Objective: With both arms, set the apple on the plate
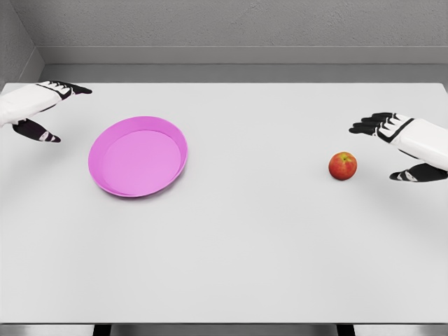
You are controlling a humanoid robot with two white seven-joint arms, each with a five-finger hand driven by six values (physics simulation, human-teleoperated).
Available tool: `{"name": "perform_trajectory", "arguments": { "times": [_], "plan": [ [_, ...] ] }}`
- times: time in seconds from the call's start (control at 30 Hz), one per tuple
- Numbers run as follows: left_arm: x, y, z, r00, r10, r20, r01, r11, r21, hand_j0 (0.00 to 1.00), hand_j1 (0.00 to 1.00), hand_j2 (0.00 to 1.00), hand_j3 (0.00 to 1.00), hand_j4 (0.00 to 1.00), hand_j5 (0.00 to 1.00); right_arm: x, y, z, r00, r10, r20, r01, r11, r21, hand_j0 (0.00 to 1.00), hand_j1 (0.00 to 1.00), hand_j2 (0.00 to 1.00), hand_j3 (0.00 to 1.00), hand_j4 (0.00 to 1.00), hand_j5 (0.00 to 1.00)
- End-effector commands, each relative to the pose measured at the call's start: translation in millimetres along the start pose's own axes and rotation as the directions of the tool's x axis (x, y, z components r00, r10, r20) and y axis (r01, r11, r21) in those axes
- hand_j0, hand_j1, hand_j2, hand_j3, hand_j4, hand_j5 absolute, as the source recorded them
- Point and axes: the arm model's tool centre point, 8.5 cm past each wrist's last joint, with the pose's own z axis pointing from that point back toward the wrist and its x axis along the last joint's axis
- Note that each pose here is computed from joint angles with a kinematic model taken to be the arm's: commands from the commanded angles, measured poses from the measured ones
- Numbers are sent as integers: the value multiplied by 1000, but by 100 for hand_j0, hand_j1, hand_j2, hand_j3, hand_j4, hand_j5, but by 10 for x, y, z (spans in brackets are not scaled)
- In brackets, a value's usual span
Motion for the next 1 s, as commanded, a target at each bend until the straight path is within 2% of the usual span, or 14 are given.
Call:
{"name": "perform_trajectory", "arguments": {
  "times": [0.0, 0.1, 0.13, 0.17, 0.23, 0.33, 0.4, 0.5, 0.6, 0.83, 0.97],
  "plan": [
    [-4, 10, 7, 1000, 4, -1, -4, 1000, 4, 100, 100, 100, 100, 100, 100, 0, -21, 5, 1000, -4, 0, 4, 1000, -7, 100, 100, 100, 100, 100, 100],
    [-2, 6, 5, 1000, 4, -1, -4, 1000, 3, 100, 100, 100, 100, 100, 100, -23, -32, 11, 1000, -17, -6, 17, 999, -31, 100, 100, 100, 100, 100, 100],
    [-2, 6, 5, 1000, 4, -1, -4, 1000, 3, 100, 100, 100, 100, 100, 100, -69, -43, 9, 999, -25, -43, 24, 999, -35, 100, 100, 100, 100, 100, 100],
    [2, 3, -1, 1000, 3, 0, -3, 1000, 2, 100, 100, 100, 100, 100, 100, -141, -16, 6, 992, -49, -114, 45, 998, -31, 100, 100, 100, 100, 100, 100],
    [-2, 8, -1, 1000, -6, -3, 6, 1000, -1, 100, 100, 100, 100, 100, 100, -174, 78, -41, 983, -79, -165, 78, 997, -16, 100, 100, 100, 100, 100, 100],
    [-2, 8, -1, 1000, -6, -3, 6, 1000, -1, 100, 100, 100, 100, 100, 100, -185, 169, -283, 969, -98, -227, 128, 984, 121, 100, 100, 100, 100, 100, 100],
    [-2, 8, -1, 1000, -6, -3, 6, 1000, -1, 100, 100, 100, 100, 100, 100, -178, 166, -380, 966, -98, -240, 145, 971, 187, 100, 100, 100, 100, 100, 100],
    [0, 12, -3, 1000, -7, -2, 7, 1000, -1, 100, 100, 100, 100, 100, 100, -156, 197, -473, 966, -101, -238, 159, 958, 239, 100, 100, 100, 100, 100, 100],
    [-1, 10, -3, 1000, -9, -3, 9, 1000, -3, 100, 100, 100, 100, 100, 100, -156, 287, -696, 951, -122, -282, 205, 937, 284, 100, 100, 100, 100, 100, 100],
    [-10, 22, 5, 1000, -10, -6, 10, 1000, -1, 100, 100, 100, 100, 100, 100, -176, 271, -725, 946, -120, -302, 215, 929, 303, 100, 100, 100, 100, 100, 100],
    [-18, 24, 7, 1000, -11, -9, 11, 1000, -2, 100, 100, 100, 100, 100, 100, -131, 303, -897, 939, -133, -317, 236, 921, 311, 100, 100, 100, 100, 100, 100]
  ]
}}
